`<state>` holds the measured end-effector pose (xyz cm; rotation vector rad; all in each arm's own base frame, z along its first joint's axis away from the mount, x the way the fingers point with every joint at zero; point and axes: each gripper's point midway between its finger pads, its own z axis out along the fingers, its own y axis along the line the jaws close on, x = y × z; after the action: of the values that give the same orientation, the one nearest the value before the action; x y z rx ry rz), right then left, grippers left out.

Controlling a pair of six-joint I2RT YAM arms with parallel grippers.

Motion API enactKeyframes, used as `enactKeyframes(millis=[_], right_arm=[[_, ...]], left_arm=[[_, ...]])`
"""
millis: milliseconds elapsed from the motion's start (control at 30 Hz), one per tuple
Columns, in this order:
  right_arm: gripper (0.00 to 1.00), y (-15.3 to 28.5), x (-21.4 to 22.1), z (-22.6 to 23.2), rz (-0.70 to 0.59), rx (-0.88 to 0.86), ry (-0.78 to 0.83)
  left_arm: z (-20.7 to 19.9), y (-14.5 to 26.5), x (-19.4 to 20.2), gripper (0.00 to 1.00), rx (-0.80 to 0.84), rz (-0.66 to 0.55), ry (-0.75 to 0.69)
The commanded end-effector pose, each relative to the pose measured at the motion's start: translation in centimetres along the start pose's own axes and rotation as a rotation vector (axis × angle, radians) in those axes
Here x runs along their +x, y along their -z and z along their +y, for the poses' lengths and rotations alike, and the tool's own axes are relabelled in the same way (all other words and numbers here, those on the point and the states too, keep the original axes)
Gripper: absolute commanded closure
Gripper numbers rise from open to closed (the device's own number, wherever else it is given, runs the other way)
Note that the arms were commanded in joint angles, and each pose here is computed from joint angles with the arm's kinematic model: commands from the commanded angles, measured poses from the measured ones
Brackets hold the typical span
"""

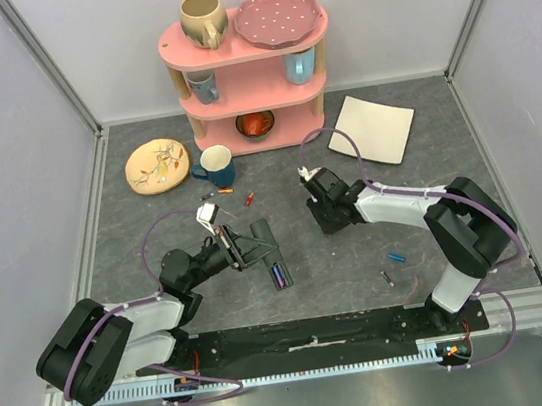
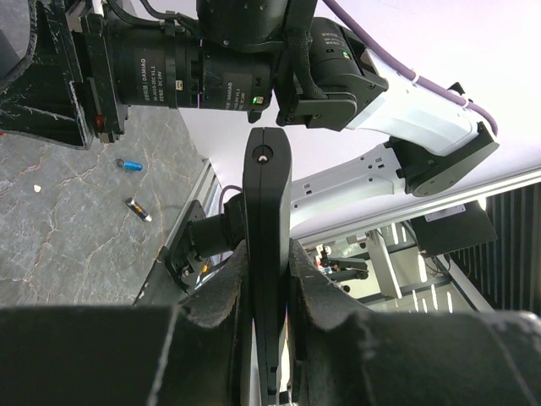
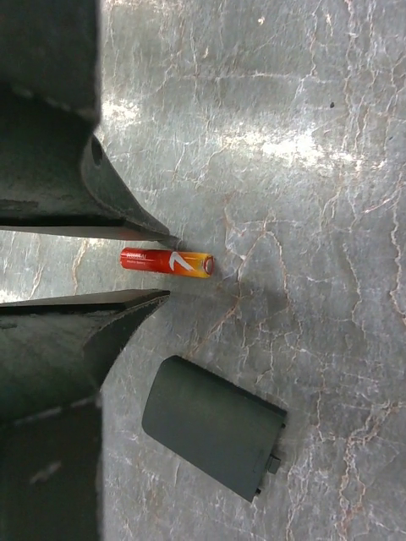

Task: Load the batteries into the remote control

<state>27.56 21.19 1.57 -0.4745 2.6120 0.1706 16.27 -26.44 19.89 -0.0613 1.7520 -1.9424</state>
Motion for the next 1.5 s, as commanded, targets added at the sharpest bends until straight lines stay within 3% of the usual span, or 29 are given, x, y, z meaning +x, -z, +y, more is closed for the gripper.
enactKeyframes(millis=[0,333,800,1467], right_arm=[[0.61,0.8,-1.2,-0.1,-0.005,0.025,0.016],[0.51,3.1,-3.2,1.0,0.005,-0.008,0.041],[0.59,1.9,-0.8,1.1,0.159,-0.008,0.108],[0.65,0.2,0.2,0.4,0.178,0.031,0.104]], left_arm=[[-4.3,0.3,-0.9,0.98,0.183,-0.052,-0.169],[-4.6,0.4,-0.8,0.98,0.191,-0.048,-0.177],[-4.9,0.6,-0.6,0.98,0.204,-0.038,-0.184],[-4.7,0.6,-0.5,0.98,0.197,-0.037,-0.181]])
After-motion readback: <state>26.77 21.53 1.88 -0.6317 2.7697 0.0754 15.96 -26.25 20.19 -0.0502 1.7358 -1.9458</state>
